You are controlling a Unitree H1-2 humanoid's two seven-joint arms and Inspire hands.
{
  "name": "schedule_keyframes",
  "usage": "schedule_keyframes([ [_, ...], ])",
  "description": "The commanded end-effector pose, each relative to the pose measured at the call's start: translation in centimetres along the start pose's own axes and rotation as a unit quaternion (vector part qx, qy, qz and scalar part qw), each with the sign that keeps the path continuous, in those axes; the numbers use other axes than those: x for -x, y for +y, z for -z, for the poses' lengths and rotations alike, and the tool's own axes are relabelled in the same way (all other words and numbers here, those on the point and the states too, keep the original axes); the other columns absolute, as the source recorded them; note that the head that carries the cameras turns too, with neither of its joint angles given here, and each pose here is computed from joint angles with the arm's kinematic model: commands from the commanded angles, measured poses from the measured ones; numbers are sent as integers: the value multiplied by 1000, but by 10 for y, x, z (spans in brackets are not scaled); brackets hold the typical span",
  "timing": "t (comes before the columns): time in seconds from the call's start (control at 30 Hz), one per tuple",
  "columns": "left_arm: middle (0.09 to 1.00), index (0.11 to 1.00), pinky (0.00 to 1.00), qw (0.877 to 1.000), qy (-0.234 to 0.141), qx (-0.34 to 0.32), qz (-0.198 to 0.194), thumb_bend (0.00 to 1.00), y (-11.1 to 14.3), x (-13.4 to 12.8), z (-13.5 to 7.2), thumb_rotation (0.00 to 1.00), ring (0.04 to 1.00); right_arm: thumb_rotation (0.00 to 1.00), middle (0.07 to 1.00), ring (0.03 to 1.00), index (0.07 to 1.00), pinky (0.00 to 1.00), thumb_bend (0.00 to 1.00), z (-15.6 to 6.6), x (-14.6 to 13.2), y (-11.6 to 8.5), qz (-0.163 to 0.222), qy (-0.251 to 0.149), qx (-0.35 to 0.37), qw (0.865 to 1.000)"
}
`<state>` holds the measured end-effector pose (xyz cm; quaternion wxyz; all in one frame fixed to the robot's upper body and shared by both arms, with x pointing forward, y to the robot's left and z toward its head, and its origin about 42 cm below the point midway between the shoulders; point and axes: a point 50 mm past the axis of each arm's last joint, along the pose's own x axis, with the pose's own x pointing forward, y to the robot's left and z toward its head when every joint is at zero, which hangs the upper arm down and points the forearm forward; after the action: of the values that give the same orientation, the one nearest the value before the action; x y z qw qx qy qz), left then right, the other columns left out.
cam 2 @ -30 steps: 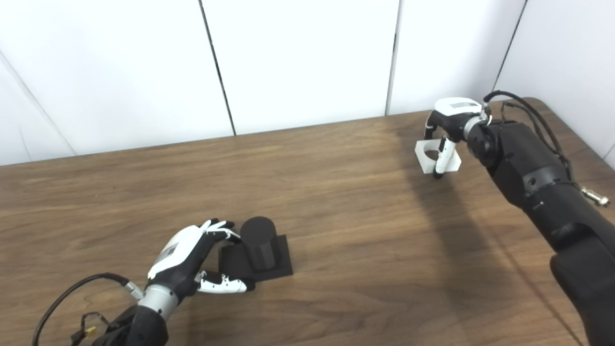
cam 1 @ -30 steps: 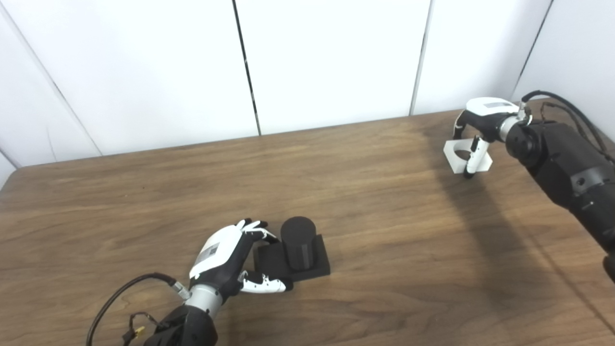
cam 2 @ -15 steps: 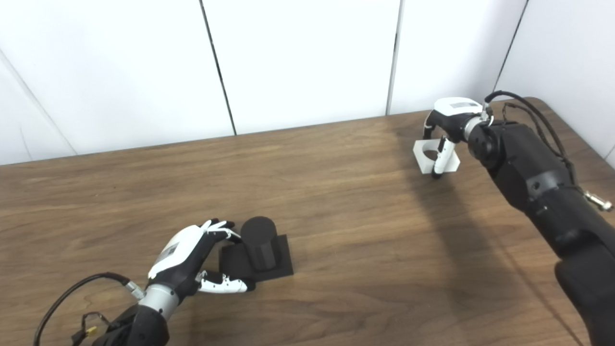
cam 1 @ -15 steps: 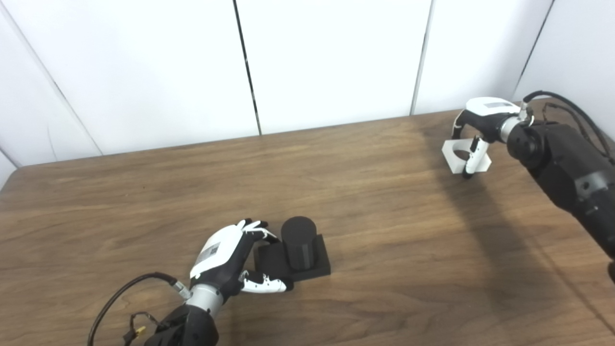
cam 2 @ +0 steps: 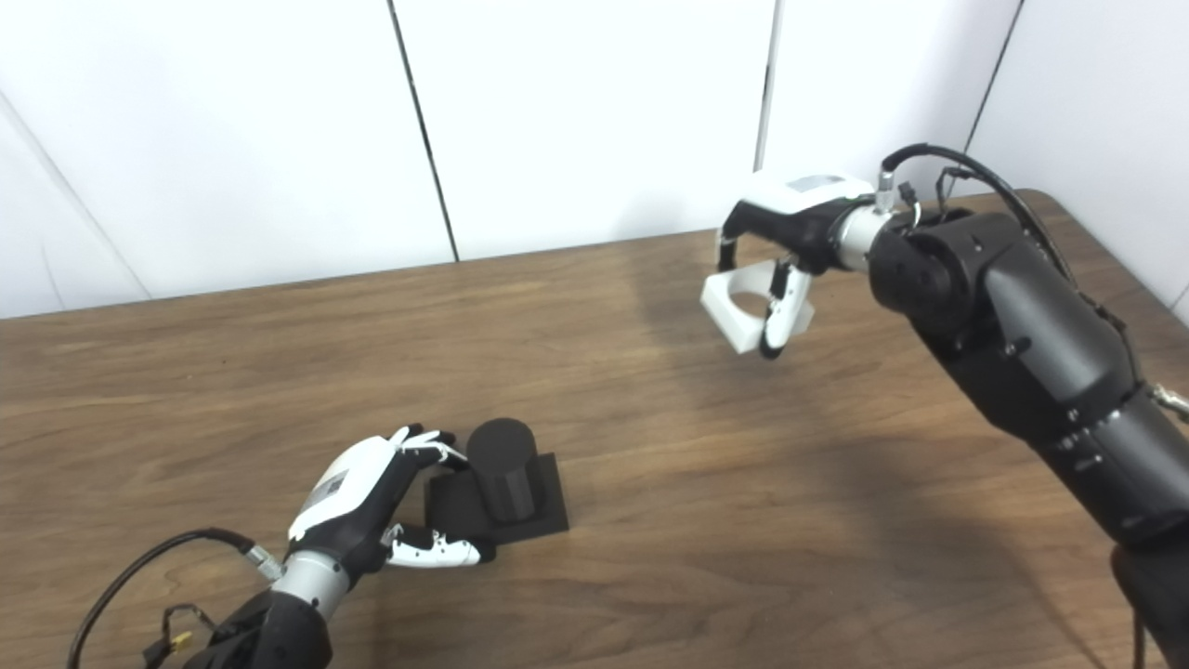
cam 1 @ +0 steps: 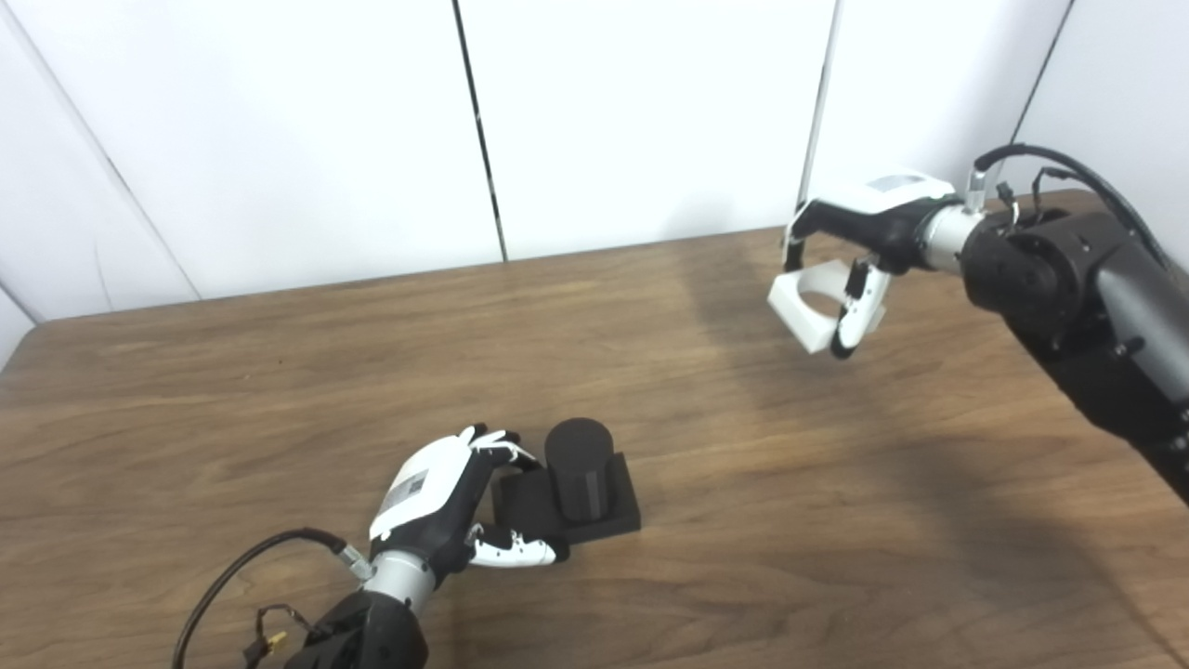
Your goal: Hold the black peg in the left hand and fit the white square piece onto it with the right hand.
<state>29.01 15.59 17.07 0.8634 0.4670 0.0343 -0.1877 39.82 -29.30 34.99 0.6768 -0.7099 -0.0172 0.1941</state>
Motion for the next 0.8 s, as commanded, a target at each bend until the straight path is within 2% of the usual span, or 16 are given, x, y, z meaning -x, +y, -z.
schedule_keyframes([
  [0.0, 910, 484, 1000, 998, 49, -15, 41, 520, -22, 5, 20, 58, 1000, 134, 807, 945, 486, 1000, 523, -18, 9, -26, 32, -22, 24, 999],
  [0.07, 909, 485, 1000, 998, 46, -18, 41, 520, -22, 6, 19, 59, 1000, 133, 810, 951, 485, 1000, 523, -43, 11, -30, 27, -56, 35, 997],
  [0.27, 901, 485, 1000, 998, 43, -19, 42, 519, -21, 9, 16, 59, 1000, 134, 811, 958, 484, 1000, 524, -94, 11, -35, 14, -142, 62, 988],
  [0.4, 901, 485, 1000, 998, 42, -21, 38, 519, -22, 11, 14, 59, 1000, 135, 801, 950, 483, 1000, 524, -122, 12, -38, 11, -178, 78, 981],
  [0.6, 900, 485, 1000, 998, 43, -20, 36, 518, -23, 11, 10, 60, 1000, 136, 794, 957, 484, 1000, 524, -148, 14, -40, 18, -220, 87, 971],
  [0.77, 902, 485, 1000, 998, 44, -22, 35, 519, -24, 10, 7, 60, 1000, 132, 793, 963, 484, 1000, 523, -154, 15, -45, 34, -241, 83, 966],
])
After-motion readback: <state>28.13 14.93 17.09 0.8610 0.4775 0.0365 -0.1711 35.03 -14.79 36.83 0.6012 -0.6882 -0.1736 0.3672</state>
